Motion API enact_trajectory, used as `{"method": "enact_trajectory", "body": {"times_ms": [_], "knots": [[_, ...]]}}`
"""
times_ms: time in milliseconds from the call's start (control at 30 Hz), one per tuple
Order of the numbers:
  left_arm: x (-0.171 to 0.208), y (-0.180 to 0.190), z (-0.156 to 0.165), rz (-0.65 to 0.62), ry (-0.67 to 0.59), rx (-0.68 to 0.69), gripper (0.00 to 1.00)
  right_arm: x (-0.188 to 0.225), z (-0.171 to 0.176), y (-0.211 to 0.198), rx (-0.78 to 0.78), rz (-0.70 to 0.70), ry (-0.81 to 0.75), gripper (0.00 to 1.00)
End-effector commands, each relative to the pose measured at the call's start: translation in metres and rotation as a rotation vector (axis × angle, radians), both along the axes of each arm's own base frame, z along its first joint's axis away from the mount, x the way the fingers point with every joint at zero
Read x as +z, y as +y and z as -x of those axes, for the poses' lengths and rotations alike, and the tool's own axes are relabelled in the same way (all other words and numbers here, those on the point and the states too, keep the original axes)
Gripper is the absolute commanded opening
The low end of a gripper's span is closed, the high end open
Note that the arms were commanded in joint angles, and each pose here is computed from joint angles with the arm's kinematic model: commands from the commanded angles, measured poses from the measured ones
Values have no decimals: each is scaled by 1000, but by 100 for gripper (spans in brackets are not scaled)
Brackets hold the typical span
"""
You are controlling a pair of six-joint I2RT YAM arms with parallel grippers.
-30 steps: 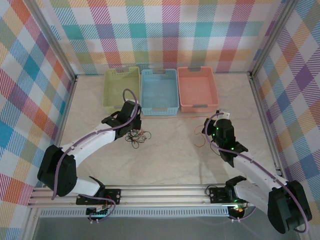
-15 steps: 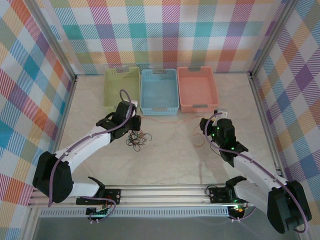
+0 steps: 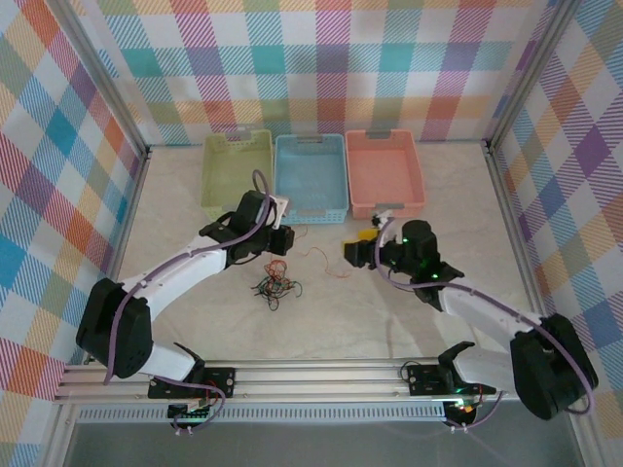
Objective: Untangle the cables
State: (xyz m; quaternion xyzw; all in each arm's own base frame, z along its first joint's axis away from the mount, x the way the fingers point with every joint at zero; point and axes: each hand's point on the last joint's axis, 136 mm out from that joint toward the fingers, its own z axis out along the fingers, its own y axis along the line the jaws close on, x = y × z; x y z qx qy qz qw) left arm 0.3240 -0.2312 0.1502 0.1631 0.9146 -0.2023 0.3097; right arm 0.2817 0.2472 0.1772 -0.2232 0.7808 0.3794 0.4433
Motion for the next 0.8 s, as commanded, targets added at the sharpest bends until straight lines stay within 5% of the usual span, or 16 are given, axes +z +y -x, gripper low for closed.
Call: {"method": "enact_trajectory", "body": {"times_ms": [0, 600, 767], "knots": [[14, -19, 9, 36, -5, -92, 15, 14, 23, 37, 221, 12, -107, 67], [-1, -53, 49, 68, 77, -224, 11, 2, 25, 56, 239, 114, -293, 66], [-5, -53, 54, 64, 85, -235, 11, 0, 16, 63, 231, 116, -322, 59]]}}
